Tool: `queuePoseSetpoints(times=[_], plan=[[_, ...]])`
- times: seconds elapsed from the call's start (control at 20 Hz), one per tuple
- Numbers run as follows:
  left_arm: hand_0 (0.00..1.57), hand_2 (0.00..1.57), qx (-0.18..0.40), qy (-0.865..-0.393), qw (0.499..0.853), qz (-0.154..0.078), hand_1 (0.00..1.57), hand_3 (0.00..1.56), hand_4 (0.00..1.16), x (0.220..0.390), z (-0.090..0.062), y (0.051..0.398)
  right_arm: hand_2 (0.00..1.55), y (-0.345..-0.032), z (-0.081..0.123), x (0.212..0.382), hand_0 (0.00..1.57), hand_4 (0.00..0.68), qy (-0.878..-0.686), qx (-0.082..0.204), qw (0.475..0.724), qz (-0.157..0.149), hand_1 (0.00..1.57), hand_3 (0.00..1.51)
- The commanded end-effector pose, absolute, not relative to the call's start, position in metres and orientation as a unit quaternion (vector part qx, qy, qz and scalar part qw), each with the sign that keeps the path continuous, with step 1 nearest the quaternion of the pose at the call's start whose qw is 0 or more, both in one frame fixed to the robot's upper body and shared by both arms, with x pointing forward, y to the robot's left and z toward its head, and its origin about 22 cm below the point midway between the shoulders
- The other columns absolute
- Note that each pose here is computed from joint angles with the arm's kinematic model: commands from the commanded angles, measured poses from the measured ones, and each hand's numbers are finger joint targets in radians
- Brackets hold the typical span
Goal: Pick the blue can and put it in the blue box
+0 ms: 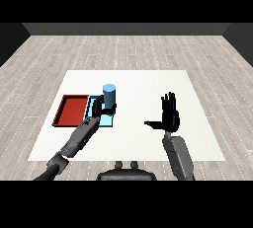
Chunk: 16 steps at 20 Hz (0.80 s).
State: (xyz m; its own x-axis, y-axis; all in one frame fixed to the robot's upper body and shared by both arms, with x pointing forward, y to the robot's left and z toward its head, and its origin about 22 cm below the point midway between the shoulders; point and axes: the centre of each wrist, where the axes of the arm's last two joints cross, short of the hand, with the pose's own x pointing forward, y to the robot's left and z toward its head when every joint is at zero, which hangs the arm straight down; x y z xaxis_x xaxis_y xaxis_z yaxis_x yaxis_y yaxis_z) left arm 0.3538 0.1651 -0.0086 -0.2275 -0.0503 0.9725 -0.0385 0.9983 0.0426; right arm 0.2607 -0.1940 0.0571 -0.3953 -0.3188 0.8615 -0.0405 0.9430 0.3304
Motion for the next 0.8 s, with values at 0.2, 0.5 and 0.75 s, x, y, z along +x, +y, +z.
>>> queuePoseSetpoints(times=[0.2,0.5,0.75], plan=[[1.57,1.57,0.188,-0.711,0.674,-0.070,1.57,1.49,1.09,0.377,-0.012,0.213,0.00,-0.208,0.045,0.259,0.00,0.000,-0.816,0.106,0.548,-0.151,0.00,0.00],[1.50,1.40,0.277,-0.600,0.744,-0.102,1.50,1.18,0.97,0.382,-0.032,0.226,0.00,-0.213,0.034,0.263,0.00,0.000,-0.817,0.099,0.544,-0.160,0.00,0.00],[0.95,0.85,0.304,-0.479,0.814,-0.126,0.95,0.44,0.88,0.362,-0.076,0.220,0.00,-0.223,0.031,0.263,0.00,0.000,-0.808,0.107,0.553,-0.171,0.00,0.00]])
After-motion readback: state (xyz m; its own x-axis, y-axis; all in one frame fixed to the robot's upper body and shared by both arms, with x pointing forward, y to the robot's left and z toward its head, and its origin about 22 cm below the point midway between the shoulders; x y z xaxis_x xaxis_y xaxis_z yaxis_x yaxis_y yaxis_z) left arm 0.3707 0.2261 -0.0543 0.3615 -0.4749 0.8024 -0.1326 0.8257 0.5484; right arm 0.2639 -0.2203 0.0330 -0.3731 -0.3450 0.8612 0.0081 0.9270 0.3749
